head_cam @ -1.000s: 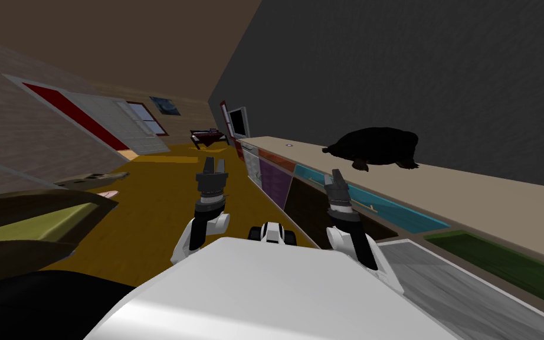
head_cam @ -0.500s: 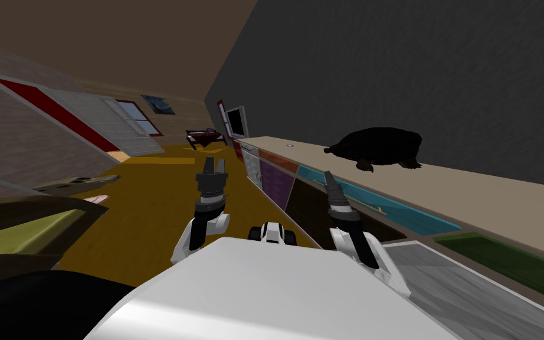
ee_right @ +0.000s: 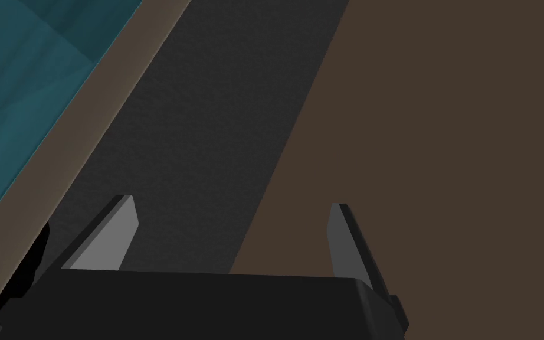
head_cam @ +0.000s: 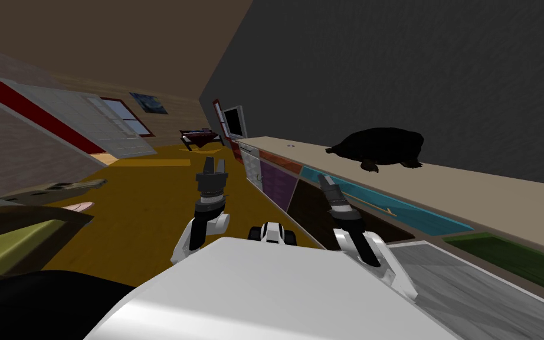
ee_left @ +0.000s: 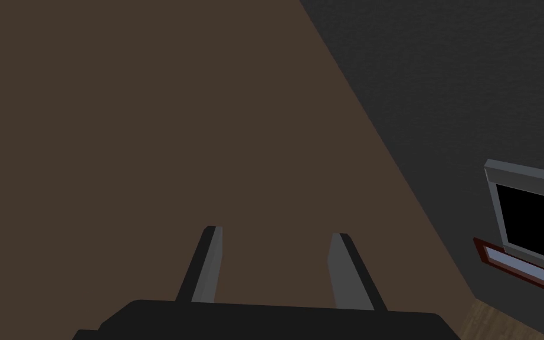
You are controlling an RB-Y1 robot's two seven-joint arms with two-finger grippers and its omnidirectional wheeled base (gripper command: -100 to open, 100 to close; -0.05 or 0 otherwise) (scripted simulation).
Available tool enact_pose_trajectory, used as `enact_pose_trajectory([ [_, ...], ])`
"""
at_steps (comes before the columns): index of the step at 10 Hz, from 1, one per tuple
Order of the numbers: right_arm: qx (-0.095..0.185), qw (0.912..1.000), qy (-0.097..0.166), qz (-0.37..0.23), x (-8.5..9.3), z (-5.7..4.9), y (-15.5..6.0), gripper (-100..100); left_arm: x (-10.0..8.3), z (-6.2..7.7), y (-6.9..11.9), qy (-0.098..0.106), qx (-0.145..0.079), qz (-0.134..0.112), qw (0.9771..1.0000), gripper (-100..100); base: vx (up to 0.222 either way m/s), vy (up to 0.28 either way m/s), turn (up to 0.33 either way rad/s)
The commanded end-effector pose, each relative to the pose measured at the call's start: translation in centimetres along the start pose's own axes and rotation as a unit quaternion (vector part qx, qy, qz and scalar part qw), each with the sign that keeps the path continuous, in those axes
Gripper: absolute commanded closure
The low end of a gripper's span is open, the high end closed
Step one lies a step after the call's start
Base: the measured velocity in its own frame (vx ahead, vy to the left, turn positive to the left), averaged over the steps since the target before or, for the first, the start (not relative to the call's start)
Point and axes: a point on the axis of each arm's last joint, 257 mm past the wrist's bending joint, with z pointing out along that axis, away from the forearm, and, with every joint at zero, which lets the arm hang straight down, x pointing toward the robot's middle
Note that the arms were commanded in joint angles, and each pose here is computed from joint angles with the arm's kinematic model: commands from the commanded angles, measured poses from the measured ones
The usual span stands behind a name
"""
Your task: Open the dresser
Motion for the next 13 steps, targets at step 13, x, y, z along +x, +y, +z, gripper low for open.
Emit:
enact_pose_trajectory([
  [13, -0.018, 0.9061, 0.118, -0.406, 3.7, -0.5, -5.1, -100, 0.0, 0.0, 0.0, 0.0, 0.0, 0.0, 1.0, 0, 0.039, 0.094, -0.041],
])
